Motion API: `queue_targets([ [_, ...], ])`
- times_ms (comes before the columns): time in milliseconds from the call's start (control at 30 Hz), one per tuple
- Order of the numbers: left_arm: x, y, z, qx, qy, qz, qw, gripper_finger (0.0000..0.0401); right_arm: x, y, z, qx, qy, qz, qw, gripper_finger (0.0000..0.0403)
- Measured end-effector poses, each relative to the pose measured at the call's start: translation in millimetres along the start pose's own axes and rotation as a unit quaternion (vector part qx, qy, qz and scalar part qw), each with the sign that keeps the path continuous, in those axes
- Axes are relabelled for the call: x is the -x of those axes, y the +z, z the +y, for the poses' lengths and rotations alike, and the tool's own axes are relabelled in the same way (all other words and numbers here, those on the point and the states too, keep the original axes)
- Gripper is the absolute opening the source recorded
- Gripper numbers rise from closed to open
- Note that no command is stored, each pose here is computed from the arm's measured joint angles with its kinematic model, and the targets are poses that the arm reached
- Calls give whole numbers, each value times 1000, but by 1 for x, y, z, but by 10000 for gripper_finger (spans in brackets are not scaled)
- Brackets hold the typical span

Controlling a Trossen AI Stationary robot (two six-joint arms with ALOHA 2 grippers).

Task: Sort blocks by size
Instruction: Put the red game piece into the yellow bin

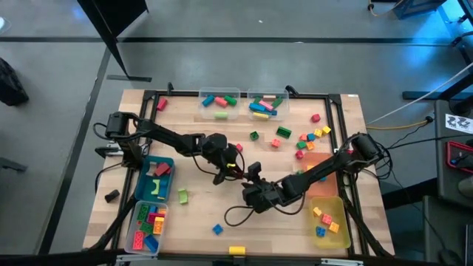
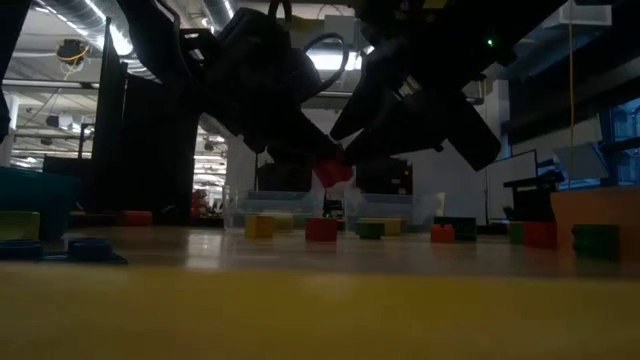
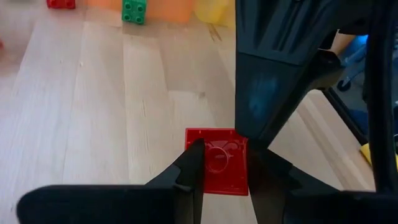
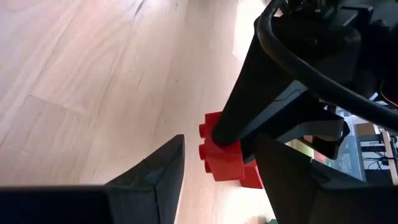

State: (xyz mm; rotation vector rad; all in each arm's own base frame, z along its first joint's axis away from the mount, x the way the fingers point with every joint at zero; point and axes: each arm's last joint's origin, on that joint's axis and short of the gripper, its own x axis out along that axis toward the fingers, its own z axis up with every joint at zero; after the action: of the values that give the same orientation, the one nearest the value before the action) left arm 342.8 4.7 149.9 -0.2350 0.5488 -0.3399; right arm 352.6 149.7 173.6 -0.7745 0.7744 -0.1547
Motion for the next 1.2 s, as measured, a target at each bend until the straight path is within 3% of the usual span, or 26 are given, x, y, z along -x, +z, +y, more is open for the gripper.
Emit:
queue_targets([
  [400, 0, 0, -3, 23, -35, 4, 999, 81, 0, 0, -1, 0, -13, 4, 1000, 195],
  [800, 0, 9, -5, 28, -43, -37, 998, 83, 0, 0, -1, -2, -15, 3, 1000, 193],
  [933, -1, 9, -7, 25, -46, -36, 998, 87, 0, 0, -1, -3, -16, 2, 1000, 167],
  [1100, -2, 8, -9, 24, -49, -35, 998, 89, 0, 2, -1, -7, -16, -3, 1000, 105],
  [1200, -3, 8, -12, 17, -54, -33, 998, 92, 0, 3, -1, -13, -12, -10, 1000, 102],
])
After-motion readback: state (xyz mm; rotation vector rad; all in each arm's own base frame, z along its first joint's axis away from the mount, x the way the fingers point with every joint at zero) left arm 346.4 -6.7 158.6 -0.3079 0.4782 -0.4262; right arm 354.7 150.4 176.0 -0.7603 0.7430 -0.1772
